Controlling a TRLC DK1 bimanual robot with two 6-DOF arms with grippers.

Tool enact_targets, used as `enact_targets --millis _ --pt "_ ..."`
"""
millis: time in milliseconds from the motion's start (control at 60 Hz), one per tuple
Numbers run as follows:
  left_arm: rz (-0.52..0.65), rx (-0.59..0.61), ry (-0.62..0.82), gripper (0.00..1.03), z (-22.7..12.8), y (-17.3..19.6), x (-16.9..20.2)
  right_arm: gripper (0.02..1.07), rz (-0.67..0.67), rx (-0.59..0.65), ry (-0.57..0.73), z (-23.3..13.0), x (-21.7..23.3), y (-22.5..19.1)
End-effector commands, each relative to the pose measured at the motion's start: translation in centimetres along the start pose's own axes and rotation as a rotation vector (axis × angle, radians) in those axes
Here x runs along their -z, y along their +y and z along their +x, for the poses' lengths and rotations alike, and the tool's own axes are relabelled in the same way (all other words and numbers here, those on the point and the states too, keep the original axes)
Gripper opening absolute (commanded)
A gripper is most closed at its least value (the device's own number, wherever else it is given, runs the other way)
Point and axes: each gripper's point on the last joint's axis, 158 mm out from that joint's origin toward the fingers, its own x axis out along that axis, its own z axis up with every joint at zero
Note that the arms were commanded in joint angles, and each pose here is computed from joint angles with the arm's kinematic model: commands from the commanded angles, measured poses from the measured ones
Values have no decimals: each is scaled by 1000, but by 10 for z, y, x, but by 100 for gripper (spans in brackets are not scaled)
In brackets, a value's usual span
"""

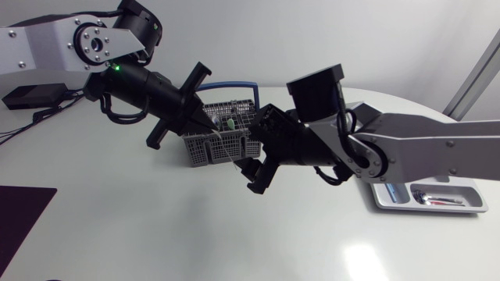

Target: Unload the cutlery basket into the drawer organizer.

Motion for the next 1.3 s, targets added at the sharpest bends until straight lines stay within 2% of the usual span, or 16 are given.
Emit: enact_targets --millis 0,133,333,533,633,733,983,1067,1283 --pt "-21 33 11 4 -2 -12 -2 81 42 -23 20 11 7 5" --pt "-14 51 9 4 -7 -19 -2 78 50 -21 5 16 1 2" --pt "-18 66 21 4 -8 -23 -3 64 57 -10 -23 21 -14 -5" --pt "-30 75 35 4 -8 -22 -4 61 59 -10 -26 32 -23 -7" --pt "-31 78 35 4 -9 -23 -5 52 59 -4 -25 37 -25 -10" --pt "-34 81 35 4 -9 -23 -6 51 59 2 -23 41 -25 -12" --pt "-43 79 54 4 -5 -21 -6 30 58 3 -29 44 -30 -14" --pt "-44 80 54 4 -6 -21 -6 29 57 0 -25 45 -30 -14" --pt "-45 82 56 4 -6 -21 -6 13 62 -12 -17 47 -27 -11"
